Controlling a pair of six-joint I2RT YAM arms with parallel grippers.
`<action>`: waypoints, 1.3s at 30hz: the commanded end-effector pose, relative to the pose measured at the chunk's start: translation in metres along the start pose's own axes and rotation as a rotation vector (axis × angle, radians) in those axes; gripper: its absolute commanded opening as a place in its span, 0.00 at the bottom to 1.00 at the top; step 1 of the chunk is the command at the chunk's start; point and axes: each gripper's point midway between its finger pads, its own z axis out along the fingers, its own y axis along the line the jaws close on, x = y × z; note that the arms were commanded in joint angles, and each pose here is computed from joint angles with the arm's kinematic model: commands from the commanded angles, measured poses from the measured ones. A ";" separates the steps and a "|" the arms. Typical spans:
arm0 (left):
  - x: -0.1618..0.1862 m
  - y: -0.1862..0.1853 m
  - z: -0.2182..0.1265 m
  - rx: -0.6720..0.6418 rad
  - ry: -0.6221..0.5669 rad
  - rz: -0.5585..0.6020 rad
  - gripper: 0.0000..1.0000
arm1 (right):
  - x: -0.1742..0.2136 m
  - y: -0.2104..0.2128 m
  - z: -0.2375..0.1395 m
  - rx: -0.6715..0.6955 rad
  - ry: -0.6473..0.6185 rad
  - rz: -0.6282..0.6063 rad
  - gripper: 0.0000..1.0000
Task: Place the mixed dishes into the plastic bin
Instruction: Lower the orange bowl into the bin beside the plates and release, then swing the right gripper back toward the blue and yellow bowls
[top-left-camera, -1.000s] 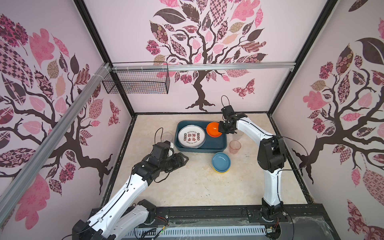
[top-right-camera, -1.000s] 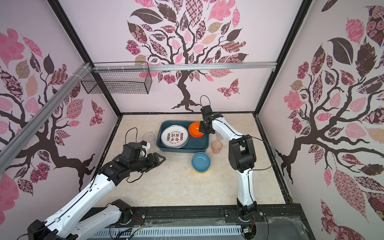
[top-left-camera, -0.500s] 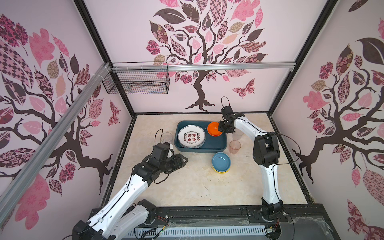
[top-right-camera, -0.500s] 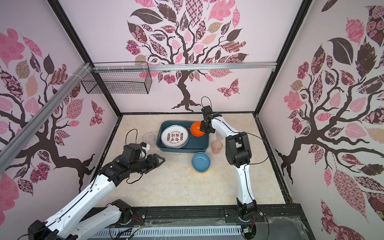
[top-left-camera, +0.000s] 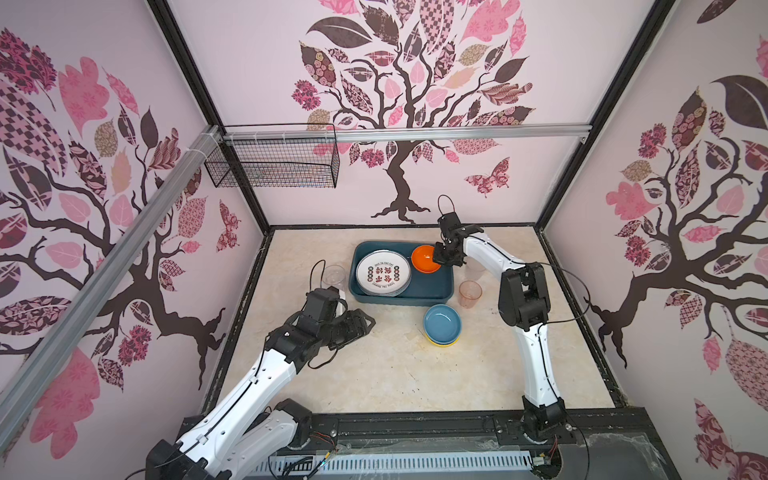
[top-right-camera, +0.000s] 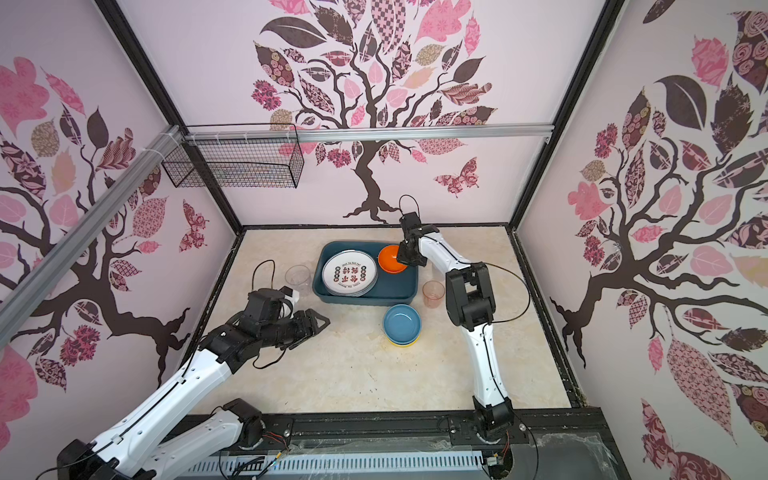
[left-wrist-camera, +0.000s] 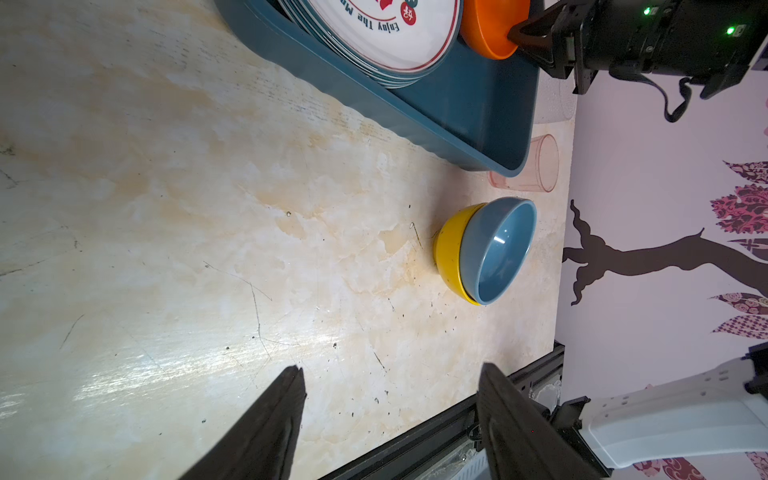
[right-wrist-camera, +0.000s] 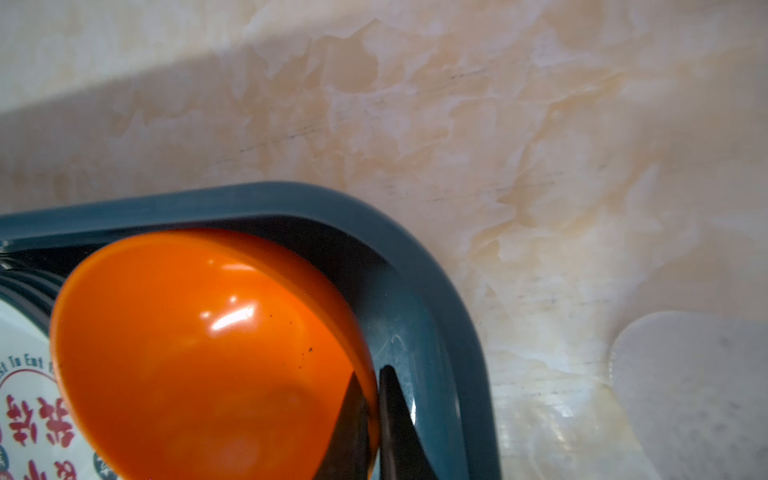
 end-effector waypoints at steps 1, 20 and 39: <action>0.004 0.009 0.003 -0.016 0.004 -0.009 0.69 | -0.005 -0.001 0.007 0.004 0.003 0.017 0.03; 0.007 0.009 0.006 -0.002 0.015 -0.015 0.69 | -0.016 0.006 -0.024 -0.026 -0.039 0.023 0.30; 0.010 -0.002 -0.008 0.045 0.016 0.043 0.69 | 0.015 0.003 -0.139 -0.182 -0.130 -0.001 0.37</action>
